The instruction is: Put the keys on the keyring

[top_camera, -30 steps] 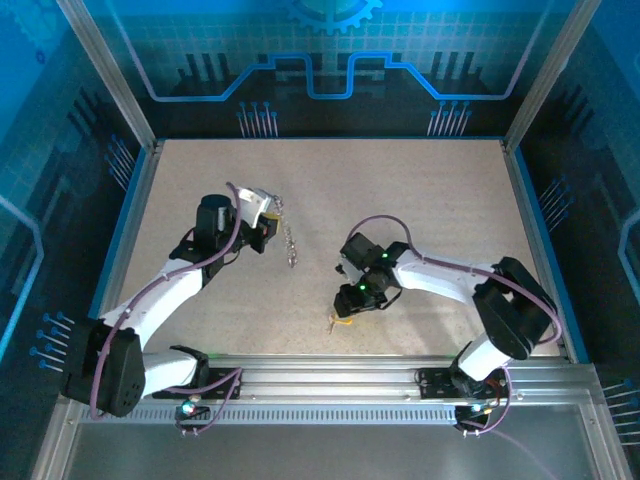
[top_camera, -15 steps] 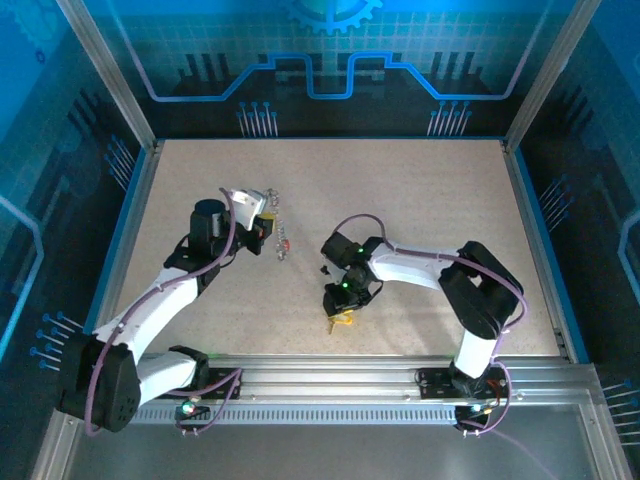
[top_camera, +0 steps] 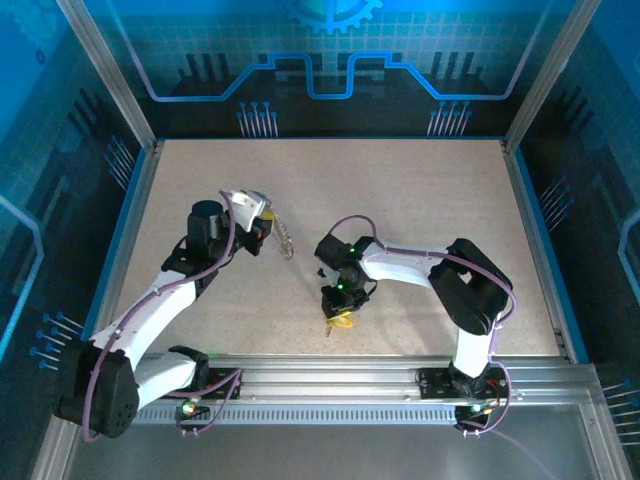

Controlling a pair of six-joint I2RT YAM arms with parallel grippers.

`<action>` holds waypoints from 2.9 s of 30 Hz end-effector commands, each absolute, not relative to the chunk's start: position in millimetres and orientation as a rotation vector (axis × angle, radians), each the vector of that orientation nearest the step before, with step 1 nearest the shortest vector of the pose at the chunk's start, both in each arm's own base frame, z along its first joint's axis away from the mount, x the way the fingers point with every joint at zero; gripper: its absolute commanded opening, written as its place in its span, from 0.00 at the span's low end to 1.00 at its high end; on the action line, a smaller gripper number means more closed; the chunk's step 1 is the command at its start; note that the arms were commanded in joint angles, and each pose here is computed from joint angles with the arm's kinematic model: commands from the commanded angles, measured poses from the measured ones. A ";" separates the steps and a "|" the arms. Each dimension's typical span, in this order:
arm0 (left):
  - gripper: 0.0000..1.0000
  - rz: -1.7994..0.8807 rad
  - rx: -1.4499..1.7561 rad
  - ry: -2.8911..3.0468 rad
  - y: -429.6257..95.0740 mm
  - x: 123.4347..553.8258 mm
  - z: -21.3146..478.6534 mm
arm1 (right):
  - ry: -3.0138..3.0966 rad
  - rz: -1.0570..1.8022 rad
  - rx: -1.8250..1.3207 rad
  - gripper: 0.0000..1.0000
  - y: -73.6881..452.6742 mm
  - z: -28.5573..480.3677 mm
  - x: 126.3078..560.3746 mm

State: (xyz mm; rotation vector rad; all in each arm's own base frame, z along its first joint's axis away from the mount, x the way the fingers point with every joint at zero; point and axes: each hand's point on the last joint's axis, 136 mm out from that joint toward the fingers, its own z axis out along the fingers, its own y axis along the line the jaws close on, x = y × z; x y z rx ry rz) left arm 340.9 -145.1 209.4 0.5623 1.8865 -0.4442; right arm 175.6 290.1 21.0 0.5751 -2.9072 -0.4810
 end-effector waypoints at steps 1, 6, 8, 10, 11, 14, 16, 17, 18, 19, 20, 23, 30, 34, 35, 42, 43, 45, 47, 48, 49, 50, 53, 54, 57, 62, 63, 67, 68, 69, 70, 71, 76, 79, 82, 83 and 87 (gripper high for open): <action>0.00 -0.426 0.586 1.816 -144.0 339.4 225.0 | -2.889 -0.454 0.576 0.25 291.1 22.0 171.0; 0.00 -0.416 0.591 1.814 -143.2 338.7 224.0 | -2.894 -0.451 0.594 0.24 292.5 23.2 169.6; 0.00 -0.420 0.592 1.814 -143.8 339.0 224.0 | -2.888 -0.456 0.599 0.24 293.5 22.7 168.8; 0.00 -0.423 0.593 1.816 -144.1 339.0 223.2 | -2.884 -0.461 0.604 0.23 294.8 22.2 168.1; 0.00 -0.422 0.593 1.818 -144.0 339.1 222.5 | -2.883 -0.462 0.605 0.23 294.8 21.9 168.3; 0.00 -0.420 0.595 1.821 -143.9 339.3 221.4 | -2.875 -0.468 0.613 0.19 296.0 21.1 166.8; 0.00 -0.422 0.600 1.825 -144.5 339.1 219.1 | -2.876 -0.470 0.614 0.17 295.8 21.6 167.2; 0.00 -0.424 0.604 1.825 -144.9 338.9 218.8 | -2.878 -0.474 0.619 0.16 295.9 22.5 167.1; 0.00 -0.426 0.610 1.827 -145.4 338.5 217.9 | -2.883 -0.483 0.623 0.16 296.4 23.9 167.6; 0.00 -0.429 0.619 1.827 -146.2 338.0 217.3 | -2.887 -0.506 0.637 0.15 297.9 26.9 167.3; 0.00 -0.434 0.637 1.828 -147.9 336.7 216.1 | -2.897 -0.533 0.658 0.12 299.5 30.1 167.8; 0.00 -0.461 0.729 1.824 -157.2 329.5 213.4 | -2.969 -0.584 0.717 0.06 299.4 44.9 172.1; 0.00 -0.580 0.918 1.683 -193.9 303.6 218.7 | -3.214 -0.737 0.965 0.00 291.1 103.7 194.2; 0.00 -0.549 1.009 1.620 -203.1 288.5 213.8 | -3.278 -0.990 1.121 0.00 295.5 144.4 207.2; 0.00 -0.547 1.035 1.610 -205.9 284.4 211.7 | -3.261 -1.078 1.137 0.00 297.5 153.2 210.7; 0.00 -0.608 1.126 1.531 -223.3 266.4 215.8 | -3.195 -1.309 1.247 0.01 293.9 190.1 227.8; 0.00 -0.615 1.138 1.521 -224.6 264.4 216.1 | -3.171 -1.335 1.276 0.01 295.0 195.3 227.4; 0.00 -0.636 1.157 1.504 -227.2 260.4 216.3 | -3.134 -1.391 1.302 0.00 297.9 204.1 228.4; 0.00 -0.673 1.191 1.469 -231.4 253.6 217.8 | -3.097 -1.470 1.320 0.00 302.8 213.5 230.0; 0.00 -0.693 1.202 1.458 -233.0 250.7 218.7 | -3.090 -1.488 1.327 0.00 304.5 215.8 230.8; 0.00 -0.715 1.216 1.442 -235.0 247.1 219.9 | -3.086 -1.505 1.337 0.00 306.2 218.6 232.4; 0.00 -0.736 1.229 1.428 -237.0 243.5 220.5 | -3.076 -1.520 1.346 0.00 308.1 220.4 232.8; 0.00 -0.771 1.248 1.417 -241.6 238.4 219.6 | -3.051 -1.549 1.363 0.00 312.2 222.9 233.9; 0.00 -0.783 1.254 1.411 -242.8 236.7 220.1 | -3.041 -1.561 1.365 0.00 313.7 223.6 233.9; 0.00 -0.813 1.241 1.405 -245.7 237.4 222.2 | -3.024 -1.590 1.348 0.00 316.8 223.9 234.7; 0.00 -0.837 1.225 1.423 -247.6 238.9 222.1 | -3.051 -1.619 1.324 0.00 315.4 225.9 236.7; 0.00 -0.836 1.226 1.422 -247.8 238.9 222.1 | -3.056 -1.632 1.320 0.00 315.1 227.0 236.7; 0.00 -0.833 1.221 1.461 -248.3 242.7 217.0 | -3.078 -1.652 1.287 0.00 312.5 227.2 236.6; 0.00 -0.836 1.224 1.464 -249.0 242.9 217.4 | -3.094 -1.640 1.268 0.00 311.1 225.9 238.0; 0.00 -0.839 1.225 1.467 -249.3 242.8 217.5 | -3.104 -1.629 1.257 0.00 310.0 224.4 238.5; 0.00 -0.841 1.226 1.465 -249.4 242.7 217.5 | -3.116 -1.617 1.246 0.00 309.1 223.5 239.6; 0.00 -0.844 1.228 1.462 -249.7 242.1 217.6 | -3.126 -1.611 1.233 0.00 308.2 223.0 240.9; 0.00 -0.841 1.227 1.450 -250.0 240.6 218.7 | -3.150 -1.607 1.175 0.00 305.9 222.7 247.4; 0.00 -0.839 1.227 1.444 -250.4 240.6 219.1 | -3.148 -1.595 1.154 0.00 306.4 220.0 249.1; 0.00 -0.839 1.228 1.442 -250.8 240.4 219.5 | -3.154 -1.578 1.131 0.00 305.8 216.4 250.4; 0.00 -0.838 1.228 1.444 -250.7 240.6 218.7 | -3.155 -1.574 1.118 0.00 305.4 215.2 250.9; 0.00 -0.834 1.221 1.440 -251.0 241.5 219.3 | -3.142 -1.559 1.081 0.00 306.7 210.2 251.3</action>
